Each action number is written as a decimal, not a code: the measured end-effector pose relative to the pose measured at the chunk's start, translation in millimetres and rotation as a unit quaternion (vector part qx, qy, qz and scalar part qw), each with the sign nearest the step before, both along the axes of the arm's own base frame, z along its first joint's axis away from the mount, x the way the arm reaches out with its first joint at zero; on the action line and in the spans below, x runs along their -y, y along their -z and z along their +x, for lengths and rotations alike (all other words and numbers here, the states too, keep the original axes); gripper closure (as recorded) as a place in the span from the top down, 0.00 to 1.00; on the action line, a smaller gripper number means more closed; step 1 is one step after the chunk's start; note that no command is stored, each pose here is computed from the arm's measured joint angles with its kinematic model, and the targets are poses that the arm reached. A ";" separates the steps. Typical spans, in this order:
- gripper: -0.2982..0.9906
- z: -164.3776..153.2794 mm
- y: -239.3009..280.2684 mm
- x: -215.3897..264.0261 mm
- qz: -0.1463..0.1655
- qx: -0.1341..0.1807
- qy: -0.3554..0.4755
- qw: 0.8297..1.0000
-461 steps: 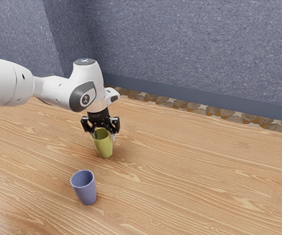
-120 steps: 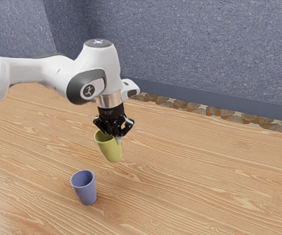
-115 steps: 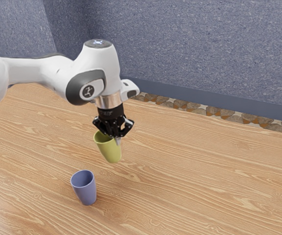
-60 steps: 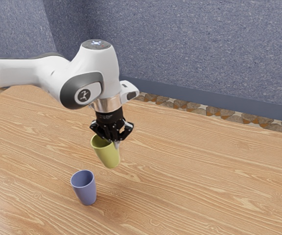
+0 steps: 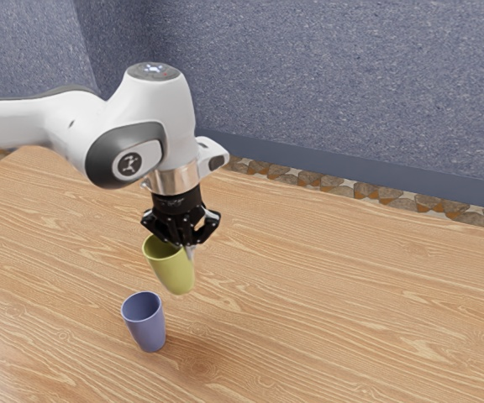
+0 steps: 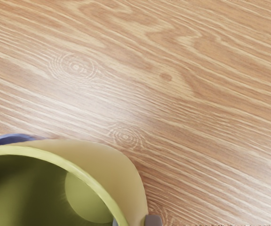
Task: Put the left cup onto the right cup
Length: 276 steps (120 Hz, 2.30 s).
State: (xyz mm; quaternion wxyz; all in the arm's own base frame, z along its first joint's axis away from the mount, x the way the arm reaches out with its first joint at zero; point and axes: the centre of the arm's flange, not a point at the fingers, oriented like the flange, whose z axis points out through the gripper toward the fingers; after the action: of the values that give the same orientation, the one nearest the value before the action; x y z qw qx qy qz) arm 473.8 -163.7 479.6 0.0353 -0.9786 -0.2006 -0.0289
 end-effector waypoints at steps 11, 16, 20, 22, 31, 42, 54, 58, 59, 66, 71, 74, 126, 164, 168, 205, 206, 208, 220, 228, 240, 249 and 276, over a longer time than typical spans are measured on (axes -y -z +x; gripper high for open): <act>0.16 -2.4 -2.9 0.6 0.001 0.000 -0.005 1.000; 0.16 -3.3 -4.1 0.6 0.002 0.000 -0.007 1.000; 0.16 -4.2 -5.3 0.5 0.002 0.000 -0.008 1.000; 0.16 -4.8 -6.2 0.5 0.002 0.000 -0.009 1.000; 0.16 -7.6 -10.4 0.3 0.003 0.001 -0.013 1.000; 0.16 -10.7 -13.3 0.3 0.003 -0.002 -0.018 1.000; 0.16 -14.4 -16.0 -0.1 0.004 -0.007 -0.024 1.000; 0.16 -15.5 -16.8 -0.4 0.005 -0.008 -0.025 1.000; 0.16 -15.8 -17.0 -0.5 0.005 -0.009 -0.026 1.000; 0.16 -17.7 -18.0 -1.1 0.006 -0.012 -0.028 0.999; 0.16 -19.1 -19.0 -1.9 0.008 -0.014 -0.031 0.999; 0.16 -20.3 -20.1 -2.3 0.009 -0.015 -0.032 0.999; 0.16 -46.1 -46.8 -7.6 0.026 -0.025 -0.052 0.998; 0.16 -50.6 -52.3 -12.0 0.029 -0.033 -0.063 0.997; 0.16 -50.0 -52.5 -12.8 0.029 -0.033 -0.064 0.997; 0.16 -46.7 -54.6 -29.0 0.025 -0.040 -0.081 0.996; 0.16 -46.7 -54.5 -29.2 0.025 -0.040 -0.082 0.996; 0.16 -46.7 -54.5 -29.6 0.026 -0.041 -0.082 0.995; 0.16 -46.8 -54.9 -34.0 0.025 -0.044 -0.086 0.995; 0.16 -47.2 -54.8 -35.0 0.025 -0.046 -0.087 0.995; 0.16 -47.6 -54.5 -35.5 0.026 -0.048 -0.087 0.995; 0.16 -47.7 -54.5 -37.2 0.026 -0.050 -0.089 0.994; 0.16 -48.0 -56.3 -39.1 0.026 -0.053 -0.090 0.994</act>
State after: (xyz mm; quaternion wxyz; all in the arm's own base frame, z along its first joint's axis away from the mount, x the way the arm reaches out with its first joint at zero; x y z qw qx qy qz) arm 425.7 -124.6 535.9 0.0740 -0.9555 -0.2848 0.0207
